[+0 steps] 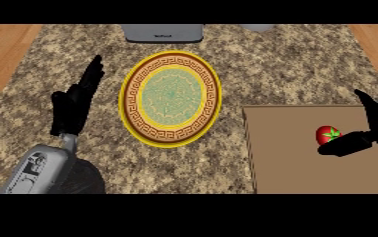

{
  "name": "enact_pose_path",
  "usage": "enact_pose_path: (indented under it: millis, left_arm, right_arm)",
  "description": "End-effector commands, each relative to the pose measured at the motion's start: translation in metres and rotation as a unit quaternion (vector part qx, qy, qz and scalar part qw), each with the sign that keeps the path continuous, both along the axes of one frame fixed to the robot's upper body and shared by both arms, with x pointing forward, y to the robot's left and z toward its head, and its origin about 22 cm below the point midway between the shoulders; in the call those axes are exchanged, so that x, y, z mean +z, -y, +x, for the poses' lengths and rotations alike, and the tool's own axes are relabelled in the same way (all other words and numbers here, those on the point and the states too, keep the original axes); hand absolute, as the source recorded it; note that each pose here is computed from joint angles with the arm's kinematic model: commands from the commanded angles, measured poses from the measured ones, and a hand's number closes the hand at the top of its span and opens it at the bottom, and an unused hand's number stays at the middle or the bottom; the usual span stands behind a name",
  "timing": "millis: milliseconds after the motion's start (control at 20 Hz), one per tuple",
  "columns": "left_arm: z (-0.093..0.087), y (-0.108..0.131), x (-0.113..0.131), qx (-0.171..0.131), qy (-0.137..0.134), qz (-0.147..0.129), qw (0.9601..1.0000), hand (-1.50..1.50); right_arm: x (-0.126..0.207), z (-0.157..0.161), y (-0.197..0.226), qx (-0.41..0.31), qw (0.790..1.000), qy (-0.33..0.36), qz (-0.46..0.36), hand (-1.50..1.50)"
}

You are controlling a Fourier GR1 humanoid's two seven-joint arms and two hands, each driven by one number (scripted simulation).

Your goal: Pick the tomato from the tray and place it in the plate

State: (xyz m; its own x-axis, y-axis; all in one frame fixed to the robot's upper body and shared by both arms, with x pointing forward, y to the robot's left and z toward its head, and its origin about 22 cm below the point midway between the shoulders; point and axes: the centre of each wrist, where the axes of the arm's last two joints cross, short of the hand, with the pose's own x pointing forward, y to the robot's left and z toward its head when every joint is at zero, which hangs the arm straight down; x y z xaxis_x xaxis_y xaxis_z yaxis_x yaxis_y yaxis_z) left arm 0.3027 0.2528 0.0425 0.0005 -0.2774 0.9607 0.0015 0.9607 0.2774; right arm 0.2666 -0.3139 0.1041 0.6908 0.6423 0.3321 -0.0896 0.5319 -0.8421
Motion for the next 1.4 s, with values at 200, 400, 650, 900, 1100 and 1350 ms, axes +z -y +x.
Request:
enact_pose_path:
  millis: [200,400,650,900,1100,1350]
  left_arm:
    - [0.002,-0.004,-0.003,0.004,0.001,0.001,1.0000,0.00]
    - [-0.003,0.005,-0.009,-0.002,-0.003,-0.004,1.0000,0.00]
    - [0.000,0.011,0.019,-0.001,0.001,-0.003,1.0000,0.00]
    - [0.003,-0.020,0.002,0.004,-0.005,-0.003,1.0000,0.00]
    - [0.007,-0.004,0.009,0.003,0.003,0.003,1.0000,0.00]
    - [-0.002,-0.011,-0.006,-0.010,-0.007,-0.004,0.9999,0.00]
  right_arm:
    - [-0.034,0.006,0.009,-0.003,0.998,-0.056,0.007,-1.50]
    - [-0.046,0.010,0.007,-0.010,0.998,-0.067,0.002,-1.50]
    - [-0.074,0.004,0.021,-0.022,0.997,-0.075,0.016,-1.50]
    - [-0.091,0.001,0.026,-0.004,0.999,-0.039,-0.012,1.50]
    - [-0.088,-0.010,0.038,-0.010,0.999,-0.036,-0.036,1.50]
    - [-0.075,0.000,0.024,-0.006,0.999,-0.010,-0.048,1.50]
